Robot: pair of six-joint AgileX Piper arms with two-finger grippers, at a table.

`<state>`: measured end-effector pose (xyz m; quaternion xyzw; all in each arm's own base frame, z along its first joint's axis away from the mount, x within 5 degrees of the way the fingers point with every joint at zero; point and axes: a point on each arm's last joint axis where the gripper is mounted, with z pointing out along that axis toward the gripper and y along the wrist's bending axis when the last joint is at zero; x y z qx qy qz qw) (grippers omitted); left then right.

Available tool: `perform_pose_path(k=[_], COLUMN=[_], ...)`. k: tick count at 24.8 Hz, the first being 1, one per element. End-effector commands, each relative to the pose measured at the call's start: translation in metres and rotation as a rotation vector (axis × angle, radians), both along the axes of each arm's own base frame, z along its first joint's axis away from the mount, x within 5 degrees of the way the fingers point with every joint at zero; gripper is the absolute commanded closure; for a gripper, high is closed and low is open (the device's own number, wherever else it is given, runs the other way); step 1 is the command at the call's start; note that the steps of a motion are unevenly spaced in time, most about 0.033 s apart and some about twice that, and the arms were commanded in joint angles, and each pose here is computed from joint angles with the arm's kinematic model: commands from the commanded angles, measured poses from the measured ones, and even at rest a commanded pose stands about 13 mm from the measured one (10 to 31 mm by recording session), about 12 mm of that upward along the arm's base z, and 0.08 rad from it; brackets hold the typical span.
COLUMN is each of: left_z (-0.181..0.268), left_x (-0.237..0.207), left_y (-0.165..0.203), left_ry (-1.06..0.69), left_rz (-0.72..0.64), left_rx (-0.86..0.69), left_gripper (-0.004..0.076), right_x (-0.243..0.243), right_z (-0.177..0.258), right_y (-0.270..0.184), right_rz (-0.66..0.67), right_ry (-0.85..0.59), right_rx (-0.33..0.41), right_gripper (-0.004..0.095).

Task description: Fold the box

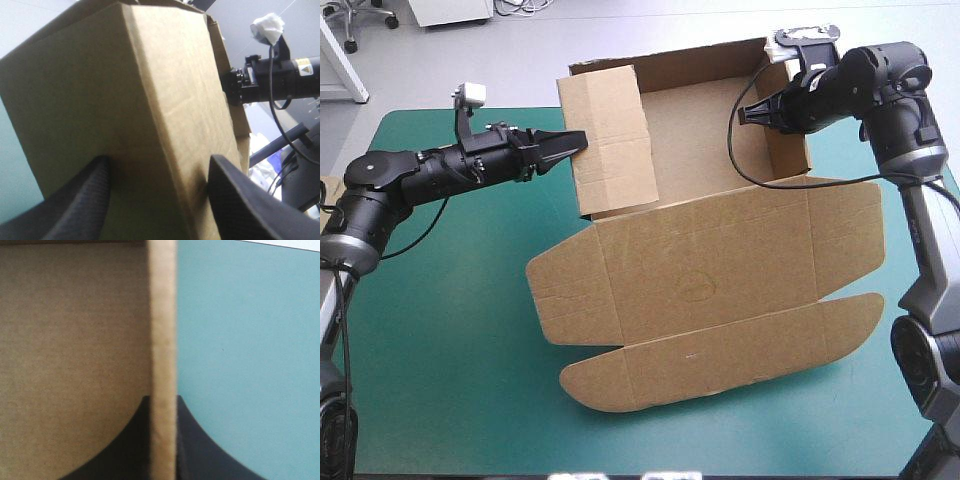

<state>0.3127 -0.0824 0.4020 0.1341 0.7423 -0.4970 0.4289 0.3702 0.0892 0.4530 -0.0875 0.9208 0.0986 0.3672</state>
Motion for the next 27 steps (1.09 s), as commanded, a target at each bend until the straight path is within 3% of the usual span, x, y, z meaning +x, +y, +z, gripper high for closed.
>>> perform_pose_path(k=[1,11,16,19,23,27], left_z=[0.034,0.038,0.025,0.01,-0.006,-0.02], left_x=[-0.011,-0.003,0.001,0.007,0.013,0.02], left_y=[-0.013,-0.013,-0.002,-0.005,-0.013,-0.022], left_ry=[-0.063,0.022,0.106,0.16,0.229,0.29], left_rz=[0.023,0.261,0.382,0.395,0.39,0.375], left_rx=[-0.009,0.24,0.431,0.555,0.617,0.698], left_gripper=[0.0302,0.0306,0.0345,0.0346,0.035,0.0447], right_x=[-0.021,-0.007,-0.006,-0.008,-0.007,-0.006], right_z=[0.027,-0.002,-0.012,-0.017,-0.02,-0.024], right_y=[0.001,0.045,0.064,0.072,0.075,0.075], right_rz=[-0.008,-0.022,-0.01,-0.023,-0.035,-0.055], right_ry=[-0.058,0.047,0.057,0.058,0.076,0.093], right_rx=[0.063,0.104,0.048,0.009,0.033,0.041], right_gripper=[0.0922,0.0921,0.0921,0.0921,0.0921,0.0921])
